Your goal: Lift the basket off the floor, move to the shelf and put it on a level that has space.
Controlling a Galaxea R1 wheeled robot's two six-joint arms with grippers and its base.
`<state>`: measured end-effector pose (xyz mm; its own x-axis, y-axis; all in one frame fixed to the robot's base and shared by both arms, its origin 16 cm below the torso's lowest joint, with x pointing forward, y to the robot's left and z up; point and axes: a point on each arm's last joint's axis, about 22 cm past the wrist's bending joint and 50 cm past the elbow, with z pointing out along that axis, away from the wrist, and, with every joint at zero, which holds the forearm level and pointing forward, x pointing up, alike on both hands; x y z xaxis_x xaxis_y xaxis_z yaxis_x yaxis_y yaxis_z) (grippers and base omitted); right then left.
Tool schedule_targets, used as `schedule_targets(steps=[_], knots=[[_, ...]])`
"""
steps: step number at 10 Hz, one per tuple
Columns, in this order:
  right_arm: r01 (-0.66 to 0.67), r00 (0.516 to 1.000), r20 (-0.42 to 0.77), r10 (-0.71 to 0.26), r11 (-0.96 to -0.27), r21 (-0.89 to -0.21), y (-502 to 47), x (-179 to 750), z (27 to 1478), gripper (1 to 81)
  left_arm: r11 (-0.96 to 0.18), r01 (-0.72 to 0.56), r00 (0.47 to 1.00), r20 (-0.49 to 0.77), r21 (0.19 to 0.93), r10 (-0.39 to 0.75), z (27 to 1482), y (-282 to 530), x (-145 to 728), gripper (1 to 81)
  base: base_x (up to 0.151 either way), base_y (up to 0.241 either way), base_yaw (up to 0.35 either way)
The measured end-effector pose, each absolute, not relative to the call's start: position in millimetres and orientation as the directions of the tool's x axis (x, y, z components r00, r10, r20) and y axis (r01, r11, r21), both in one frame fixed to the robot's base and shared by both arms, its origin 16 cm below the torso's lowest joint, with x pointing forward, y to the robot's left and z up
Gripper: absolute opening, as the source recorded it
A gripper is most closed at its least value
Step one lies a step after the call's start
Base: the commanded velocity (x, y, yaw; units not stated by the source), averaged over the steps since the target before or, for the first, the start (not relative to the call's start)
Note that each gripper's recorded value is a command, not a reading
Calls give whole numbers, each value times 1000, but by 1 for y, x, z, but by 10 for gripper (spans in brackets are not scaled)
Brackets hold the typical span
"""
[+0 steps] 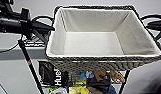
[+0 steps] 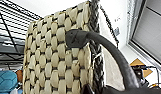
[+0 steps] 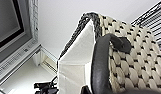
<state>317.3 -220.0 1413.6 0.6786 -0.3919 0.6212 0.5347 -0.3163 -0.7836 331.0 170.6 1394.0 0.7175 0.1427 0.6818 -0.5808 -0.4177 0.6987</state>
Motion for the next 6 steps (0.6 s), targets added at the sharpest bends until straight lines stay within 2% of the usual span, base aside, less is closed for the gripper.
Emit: schedule_targets(steps=[4,6], knots=[[537,661,625,-415,-319,-781,-223,343,1446,10,-422,-601,688,708,679,159,1433,170,344,10,0,0,0],[541,653,629,-422,-321,-777,-221,357,1462,10,-432,-589,691,703,683,169,1445,169,358,10,0,0,0]])
